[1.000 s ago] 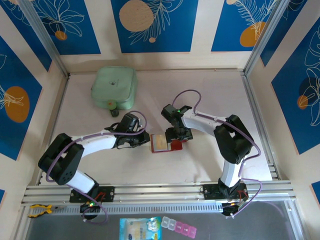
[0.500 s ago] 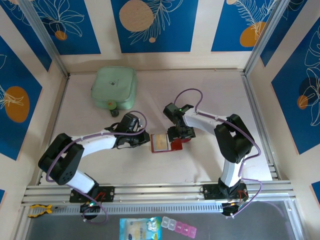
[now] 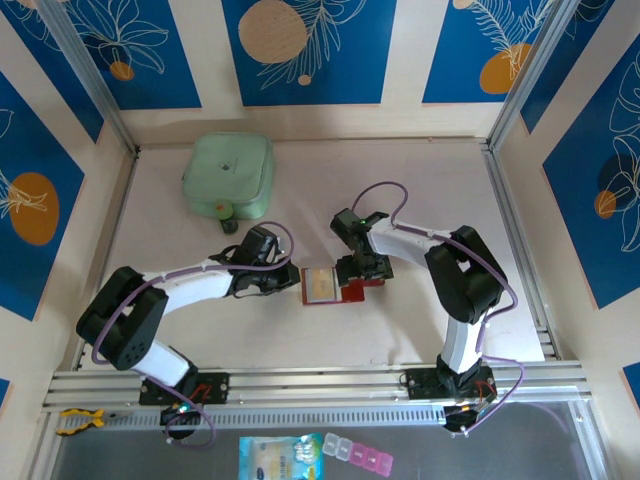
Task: Take the credit cards out of the card holder
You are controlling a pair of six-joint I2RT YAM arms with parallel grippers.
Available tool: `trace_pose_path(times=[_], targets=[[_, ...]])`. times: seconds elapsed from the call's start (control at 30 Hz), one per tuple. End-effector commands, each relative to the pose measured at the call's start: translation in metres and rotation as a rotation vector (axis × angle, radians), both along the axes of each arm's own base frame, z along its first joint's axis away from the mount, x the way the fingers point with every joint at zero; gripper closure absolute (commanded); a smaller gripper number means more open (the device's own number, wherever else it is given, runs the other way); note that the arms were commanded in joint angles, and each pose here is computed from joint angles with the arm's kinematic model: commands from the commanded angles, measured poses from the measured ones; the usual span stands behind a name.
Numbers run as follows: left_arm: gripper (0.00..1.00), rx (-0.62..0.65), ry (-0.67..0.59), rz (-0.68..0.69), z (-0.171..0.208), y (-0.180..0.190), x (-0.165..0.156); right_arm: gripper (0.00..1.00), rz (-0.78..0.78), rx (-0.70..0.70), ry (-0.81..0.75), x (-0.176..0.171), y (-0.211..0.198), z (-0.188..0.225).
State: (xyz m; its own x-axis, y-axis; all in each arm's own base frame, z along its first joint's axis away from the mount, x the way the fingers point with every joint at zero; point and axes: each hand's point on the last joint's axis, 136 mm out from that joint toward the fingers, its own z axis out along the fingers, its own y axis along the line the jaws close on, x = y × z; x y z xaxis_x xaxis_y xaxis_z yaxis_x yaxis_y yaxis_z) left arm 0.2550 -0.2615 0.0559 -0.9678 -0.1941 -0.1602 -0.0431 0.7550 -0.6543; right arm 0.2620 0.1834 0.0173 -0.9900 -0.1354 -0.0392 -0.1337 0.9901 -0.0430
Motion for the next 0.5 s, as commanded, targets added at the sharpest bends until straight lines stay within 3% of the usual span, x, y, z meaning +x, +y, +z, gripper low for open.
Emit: trace_pose_path(times=[0.0, 0.47], targets=[[0.89, -0.008, -0.02, -0.003, 0.006, -0.002, -0.001, 0.11, -0.019, -0.014, 0.074, -0.017, -0.006, -0.021], [0.89, -0.009, -0.012, 0.0, 0.002, -0.001, -0.003, 0.12, -0.047, -0.012, 0.116, -0.028, -0.009, -0.039]])
